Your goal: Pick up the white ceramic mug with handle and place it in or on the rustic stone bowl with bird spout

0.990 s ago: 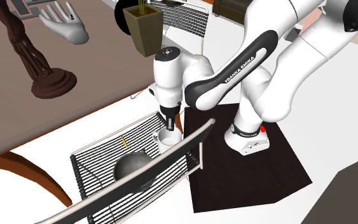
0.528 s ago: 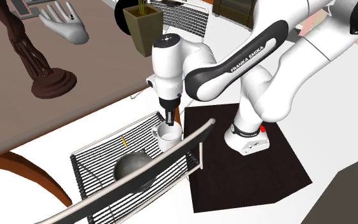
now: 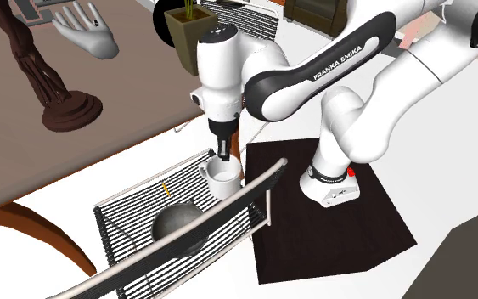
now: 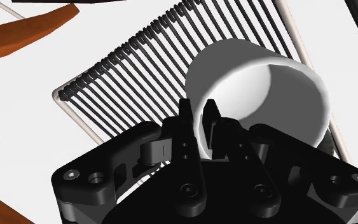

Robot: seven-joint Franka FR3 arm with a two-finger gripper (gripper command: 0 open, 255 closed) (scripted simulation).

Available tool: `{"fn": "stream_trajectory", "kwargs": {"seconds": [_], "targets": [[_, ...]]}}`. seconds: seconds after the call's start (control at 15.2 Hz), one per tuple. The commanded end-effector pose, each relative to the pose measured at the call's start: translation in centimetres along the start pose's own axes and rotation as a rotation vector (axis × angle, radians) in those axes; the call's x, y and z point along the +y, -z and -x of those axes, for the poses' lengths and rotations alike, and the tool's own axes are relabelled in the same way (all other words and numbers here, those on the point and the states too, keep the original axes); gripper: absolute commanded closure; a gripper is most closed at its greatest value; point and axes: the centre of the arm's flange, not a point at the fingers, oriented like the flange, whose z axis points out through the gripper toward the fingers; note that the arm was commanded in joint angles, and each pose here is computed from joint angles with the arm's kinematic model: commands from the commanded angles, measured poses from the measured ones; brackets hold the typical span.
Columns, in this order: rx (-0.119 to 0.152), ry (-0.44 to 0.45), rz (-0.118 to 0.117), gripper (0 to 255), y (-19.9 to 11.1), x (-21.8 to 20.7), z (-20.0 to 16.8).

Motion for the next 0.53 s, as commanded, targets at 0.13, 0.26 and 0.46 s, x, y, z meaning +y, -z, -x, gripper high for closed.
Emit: {"fn": "stream_trajectory", "kwargs": {"seconds": [0.13, 0.26, 0.46], "targets": [[0.0, 0.0, 0.0, 255, 0.8, -2.9, -3.6], [0.0, 0.0, 0.0, 255, 1.1, -4.5, -5.7], [0.0, 0.0, 0.0, 255, 1.6, -6.9, -8.8]]}}
